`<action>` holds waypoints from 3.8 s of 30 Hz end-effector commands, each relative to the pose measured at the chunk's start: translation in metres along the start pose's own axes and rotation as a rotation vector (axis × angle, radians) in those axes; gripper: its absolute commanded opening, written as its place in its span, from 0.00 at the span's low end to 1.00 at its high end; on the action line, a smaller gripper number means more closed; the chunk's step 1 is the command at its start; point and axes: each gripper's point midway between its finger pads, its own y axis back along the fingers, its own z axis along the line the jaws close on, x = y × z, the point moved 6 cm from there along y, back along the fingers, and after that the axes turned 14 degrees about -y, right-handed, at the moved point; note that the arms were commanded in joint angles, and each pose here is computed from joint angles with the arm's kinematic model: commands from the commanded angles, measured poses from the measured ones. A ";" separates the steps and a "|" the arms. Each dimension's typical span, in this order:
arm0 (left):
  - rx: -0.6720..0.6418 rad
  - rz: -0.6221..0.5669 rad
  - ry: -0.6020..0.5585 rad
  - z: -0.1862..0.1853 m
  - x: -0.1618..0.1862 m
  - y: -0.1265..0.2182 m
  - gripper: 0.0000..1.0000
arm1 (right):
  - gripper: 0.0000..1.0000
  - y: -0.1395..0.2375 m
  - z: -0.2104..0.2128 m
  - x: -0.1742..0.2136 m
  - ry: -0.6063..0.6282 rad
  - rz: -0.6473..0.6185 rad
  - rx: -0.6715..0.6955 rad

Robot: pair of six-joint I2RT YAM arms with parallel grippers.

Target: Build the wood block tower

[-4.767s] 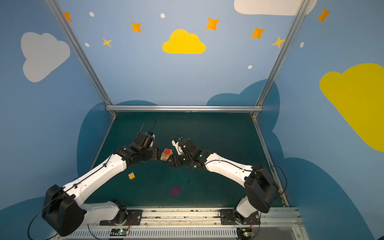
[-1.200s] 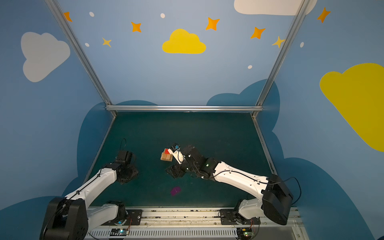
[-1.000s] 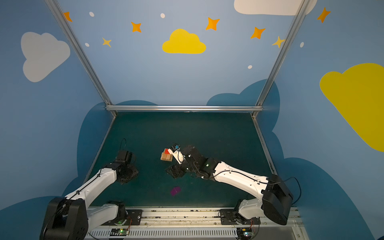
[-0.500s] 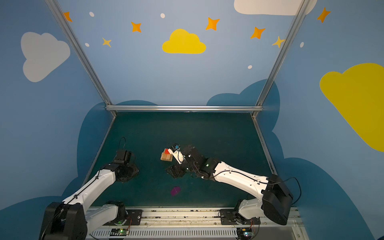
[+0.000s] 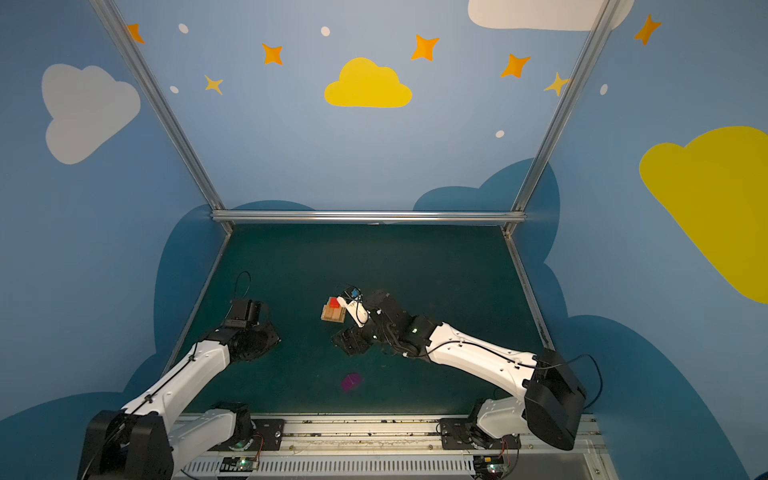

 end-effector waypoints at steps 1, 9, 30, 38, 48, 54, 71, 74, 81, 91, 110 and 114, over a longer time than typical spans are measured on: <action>0.070 -0.027 -0.021 -0.010 -0.007 0.003 0.21 | 0.80 0.005 0.008 -0.014 0.001 -0.031 -0.012; 0.121 -0.029 -0.059 -0.022 -0.008 0.004 0.21 | 0.81 0.004 0.010 -0.017 0.002 -0.029 -0.019; 0.210 0.016 -0.502 -0.132 -0.019 0.007 0.22 | 0.80 0.003 0.009 -0.018 0.000 -0.031 -0.008; 0.210 0.063 -0.571 -0.154 -0.022 -0.010 0.23 | 0.80 0.014 0.000 -0.017 -0.002 -0.067 0.042; 0.178 0.096 -0.646 -0.165 -0.021 -0.020 0.24 | 0.81 0.019 -0.010 -0.015 -0.022 -0.071 0.062; 0.160 0.105 -0.670 -0.168 -0.022 -0.023 0.25 | 0.81 0.019 -0.012 -0.016 -0.027 -0.073 0.060; 0.172 0.121 -0.678 -0.172 -0.022 -0.026 0.27 | 0.81 0.017 -0.013 -0.015 -0.035 -0.064 0.058; 0.170 0.122 -0.678 -0.172 -0.022 -0.026 0.27 | 0.81 0.017 -0.013 -0.016 -0.036 -0.066 0.057; 0.173 0.122 -0.680 -0.173 -0.022 -0.026 0.27 | 0.81 0.016 -0.013 -0.015 -0.040 -0.062 0.053; 0.174 0.119 -0.679 -0.175 -0.024 -0.024 0.28 | 0.81 0.015 -0.013 -0.015 -0.041 -0.059 0.050; 0.191 0.125 -0.674 -0.179 -0.026 -0.023 0.29 | 0.81 0.014 -0.015 -0.016 -0.045 -0.054 0.050; 0.186 0.124 -0.679 -0.179 -0.026 -0.024 0.32 | 0.80 0.014 -0.015 -0.016 -0.046 -0.054 0.051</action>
